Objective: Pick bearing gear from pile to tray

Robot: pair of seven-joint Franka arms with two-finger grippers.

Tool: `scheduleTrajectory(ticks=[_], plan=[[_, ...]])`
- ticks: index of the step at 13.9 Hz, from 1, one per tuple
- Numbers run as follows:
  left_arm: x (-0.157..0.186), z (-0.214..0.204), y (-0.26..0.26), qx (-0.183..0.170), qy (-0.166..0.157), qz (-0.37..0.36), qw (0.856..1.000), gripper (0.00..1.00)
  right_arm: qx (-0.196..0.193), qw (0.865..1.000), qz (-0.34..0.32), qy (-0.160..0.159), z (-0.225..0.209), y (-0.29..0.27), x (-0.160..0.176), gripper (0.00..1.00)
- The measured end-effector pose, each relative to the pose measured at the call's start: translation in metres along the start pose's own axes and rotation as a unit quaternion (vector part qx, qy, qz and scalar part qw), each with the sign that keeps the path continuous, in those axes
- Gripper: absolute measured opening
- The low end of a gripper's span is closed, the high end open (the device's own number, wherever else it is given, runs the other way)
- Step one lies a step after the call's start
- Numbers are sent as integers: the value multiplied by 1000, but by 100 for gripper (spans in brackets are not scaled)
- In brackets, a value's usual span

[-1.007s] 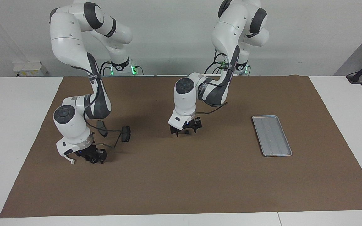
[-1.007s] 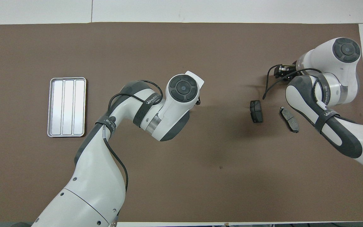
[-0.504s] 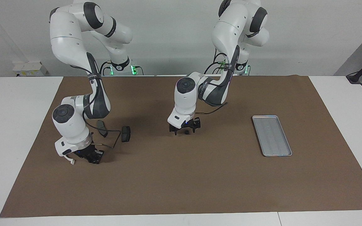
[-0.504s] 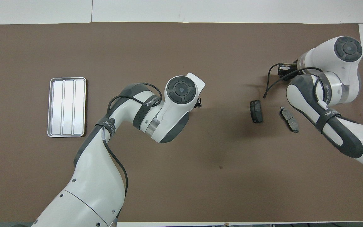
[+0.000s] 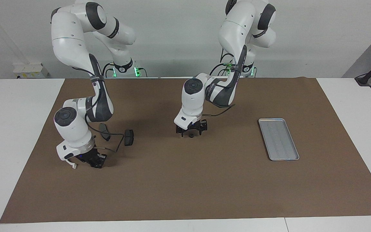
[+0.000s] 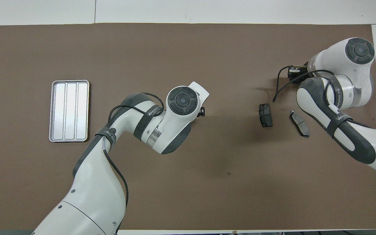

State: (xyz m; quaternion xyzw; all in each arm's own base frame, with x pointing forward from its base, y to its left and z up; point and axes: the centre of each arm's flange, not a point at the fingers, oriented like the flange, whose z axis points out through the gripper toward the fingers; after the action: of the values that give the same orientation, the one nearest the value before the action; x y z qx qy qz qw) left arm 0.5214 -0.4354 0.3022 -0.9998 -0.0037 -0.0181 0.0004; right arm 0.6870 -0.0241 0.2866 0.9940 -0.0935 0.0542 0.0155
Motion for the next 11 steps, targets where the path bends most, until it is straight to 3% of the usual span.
scheduleTrajectory(ticks=[4,5,6,7,8,10,11], plan=[[-7,14,-4,-9,8,3,1000,99,-7,1000,-8,-1,0,-3,0,35],[-7,14,-4,-9,9,4,1000,91,-11,1000,-11,-4,-1,-3,-1,35],[-7,13,-5,-10,10,4,1000,91,-17,1000,-14,-13,-2,-4,-2,35],[-7,11,-4,-11,11,4,1000,81,-22,999,-15,-19,-8,-5,-2,35],[-7,10,-4,-11,11,4,1000,81,-27,999,-17,-22,-16,-6,-2,35],[-8,9,-4,-12,12,4,1000,61,-37,999,-27,-25,-41,-10,-2,35],[-8,9,-4,-12,12,5,1000,61,-42,998,-32,-26,-53,-13,-4,35]])
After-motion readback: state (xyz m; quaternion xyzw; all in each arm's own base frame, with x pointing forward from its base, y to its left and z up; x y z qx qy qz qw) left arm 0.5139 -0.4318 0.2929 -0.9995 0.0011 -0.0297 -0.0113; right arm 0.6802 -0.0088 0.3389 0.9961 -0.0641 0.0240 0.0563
